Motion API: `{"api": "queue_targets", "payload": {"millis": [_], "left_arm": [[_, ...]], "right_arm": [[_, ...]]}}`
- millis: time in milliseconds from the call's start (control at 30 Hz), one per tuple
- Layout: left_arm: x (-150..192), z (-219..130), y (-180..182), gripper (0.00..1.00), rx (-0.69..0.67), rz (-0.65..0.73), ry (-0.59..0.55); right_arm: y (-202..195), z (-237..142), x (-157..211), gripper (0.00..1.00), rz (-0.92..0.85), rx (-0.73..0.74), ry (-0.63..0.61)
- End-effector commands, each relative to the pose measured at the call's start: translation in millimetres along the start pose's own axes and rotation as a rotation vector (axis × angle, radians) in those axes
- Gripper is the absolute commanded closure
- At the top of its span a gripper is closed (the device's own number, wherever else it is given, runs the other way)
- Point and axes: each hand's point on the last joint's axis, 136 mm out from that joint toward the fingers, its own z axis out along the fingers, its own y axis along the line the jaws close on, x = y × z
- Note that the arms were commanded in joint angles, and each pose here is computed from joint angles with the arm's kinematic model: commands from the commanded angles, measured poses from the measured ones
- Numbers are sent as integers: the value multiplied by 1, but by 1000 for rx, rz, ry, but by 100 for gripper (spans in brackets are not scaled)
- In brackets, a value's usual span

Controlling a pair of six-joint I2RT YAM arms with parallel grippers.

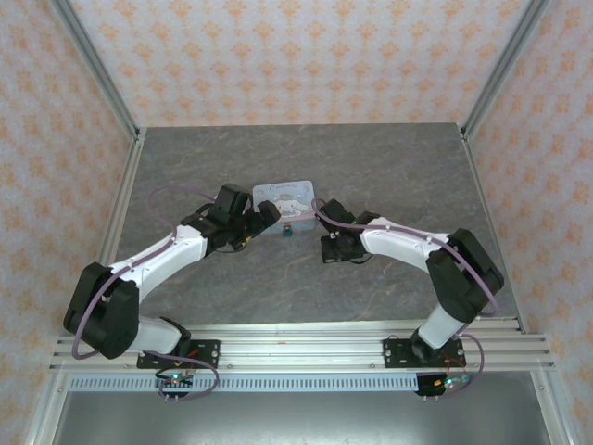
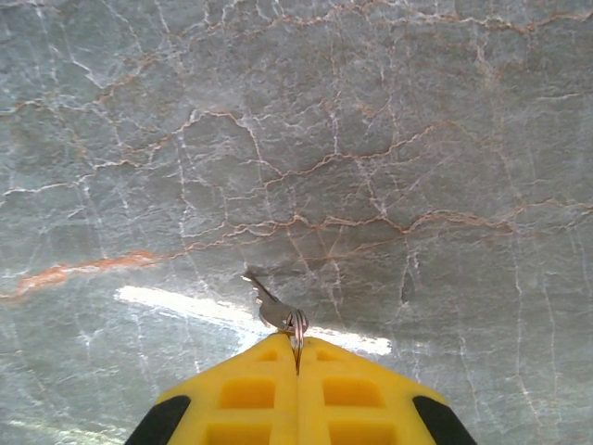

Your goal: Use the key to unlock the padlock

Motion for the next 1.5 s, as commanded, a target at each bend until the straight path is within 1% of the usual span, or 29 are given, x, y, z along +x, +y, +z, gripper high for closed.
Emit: {"api": "queue_targets", "payload": {"millis": [0, 200, 367, 500, 600, 733, 833, 933, 1033, 1100, 1267, 1467], "left_arm": [[5, 1, -8, 0, 20, 1, 13], [7, 3, -16, 0, 39, -3, 26], [12, 4, -26, 0, 80, -44, 50], [17, 9, -40, 0, 166, -110, 79], [19, 14, -52, 3, 249, -150, 97], [21, 18, -58, 14, 316, -141, 103], [21, 17, -66, 27, 376, -126, 102], [21, 15, -73, 39, 421, -105, 96], [23, 14, -80, 49, 435, -74, 92], [24, 14, -83, 54, 441, -63, 89], [25, 19, -90, 56, 452, -56, 78], [17, 25, -103, 57, 487, -79, 53]], "right_arm": [[4, -8, -1, 100, 31, -41, -14], [14, -15, -5, 100, 77, -121, -16], [22, -26, -15, 100, 151, -213, -34], [30, -37, -31, 100, 267, -327, -68], [32, -48, -47, 100, 376, -405, -113], [33, -59, -67, 100, 538, -500, -177], [32, -62, -83, 100, 673, -583, -219], [33, -63, -95, 100, 766, -637, -242], [36, -63, -104, 100, 832, -681, -250], [39, -63, -109, 100, 871, -714, -251], [46, -63, -117, 100, 917, -776, -238], [48, -63, -120, 100, 935, -803, -236]]}}
